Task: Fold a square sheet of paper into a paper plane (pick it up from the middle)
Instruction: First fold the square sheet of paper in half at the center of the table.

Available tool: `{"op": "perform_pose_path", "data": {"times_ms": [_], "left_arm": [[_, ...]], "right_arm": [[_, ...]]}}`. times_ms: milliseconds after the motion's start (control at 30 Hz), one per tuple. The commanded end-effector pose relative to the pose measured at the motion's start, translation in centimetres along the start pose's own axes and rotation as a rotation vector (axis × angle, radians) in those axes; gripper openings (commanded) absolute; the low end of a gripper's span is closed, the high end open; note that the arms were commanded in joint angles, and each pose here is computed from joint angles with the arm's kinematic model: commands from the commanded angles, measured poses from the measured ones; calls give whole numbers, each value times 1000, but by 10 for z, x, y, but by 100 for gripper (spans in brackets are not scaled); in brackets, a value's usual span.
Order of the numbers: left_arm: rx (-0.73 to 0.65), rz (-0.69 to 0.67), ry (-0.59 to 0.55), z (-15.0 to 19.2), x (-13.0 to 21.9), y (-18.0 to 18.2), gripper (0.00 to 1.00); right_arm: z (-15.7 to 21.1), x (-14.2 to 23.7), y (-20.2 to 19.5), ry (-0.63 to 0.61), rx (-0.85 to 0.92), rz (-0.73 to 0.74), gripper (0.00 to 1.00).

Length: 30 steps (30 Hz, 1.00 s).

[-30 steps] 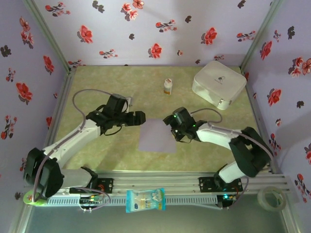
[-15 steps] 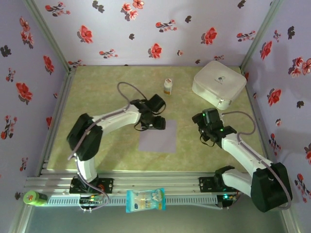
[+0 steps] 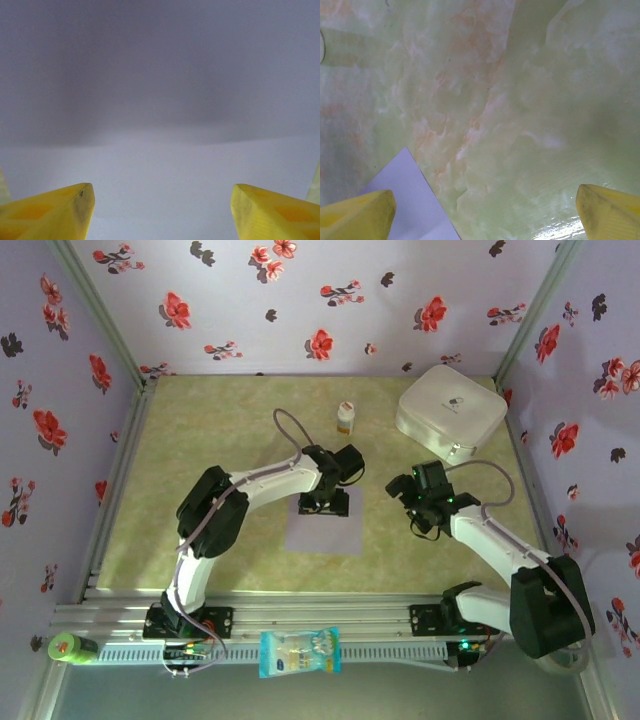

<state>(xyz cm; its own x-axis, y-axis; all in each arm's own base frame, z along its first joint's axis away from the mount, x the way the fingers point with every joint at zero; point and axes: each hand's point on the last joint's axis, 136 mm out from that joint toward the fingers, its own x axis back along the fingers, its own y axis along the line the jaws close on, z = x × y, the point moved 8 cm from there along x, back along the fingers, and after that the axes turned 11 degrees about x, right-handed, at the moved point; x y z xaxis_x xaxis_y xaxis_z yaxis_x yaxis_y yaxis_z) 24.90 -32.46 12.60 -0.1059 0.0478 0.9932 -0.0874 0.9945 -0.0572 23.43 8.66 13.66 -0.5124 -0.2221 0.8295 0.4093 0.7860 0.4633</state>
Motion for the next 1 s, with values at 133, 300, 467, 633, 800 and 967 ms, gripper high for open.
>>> {"op": "perform_pose_path", "data": {"times_ms": [133,300,467,633,800,967], "left_arm": [[46,-24,6,-8,-8,-4,74],[43,-16,20,-8,-13,-8,75],[38,-24,28,-7,-19,-9,76],[35,-34,35,-6,-24,-11,76],[36,-59,49,-3,-32,-9,77],[30,-77,60,0,-41,-10,77]], "right_arm": [[-8,5,16,-5,90,-85,99],[-7,6,19,0,111,-108,99],[-7,4,18,4,108,-102,99],[-6,1,18,21,104,-96,99],[-5,-1,17,33,98,-90,99],[-5,-2,15,29,92,-79,99]]}}
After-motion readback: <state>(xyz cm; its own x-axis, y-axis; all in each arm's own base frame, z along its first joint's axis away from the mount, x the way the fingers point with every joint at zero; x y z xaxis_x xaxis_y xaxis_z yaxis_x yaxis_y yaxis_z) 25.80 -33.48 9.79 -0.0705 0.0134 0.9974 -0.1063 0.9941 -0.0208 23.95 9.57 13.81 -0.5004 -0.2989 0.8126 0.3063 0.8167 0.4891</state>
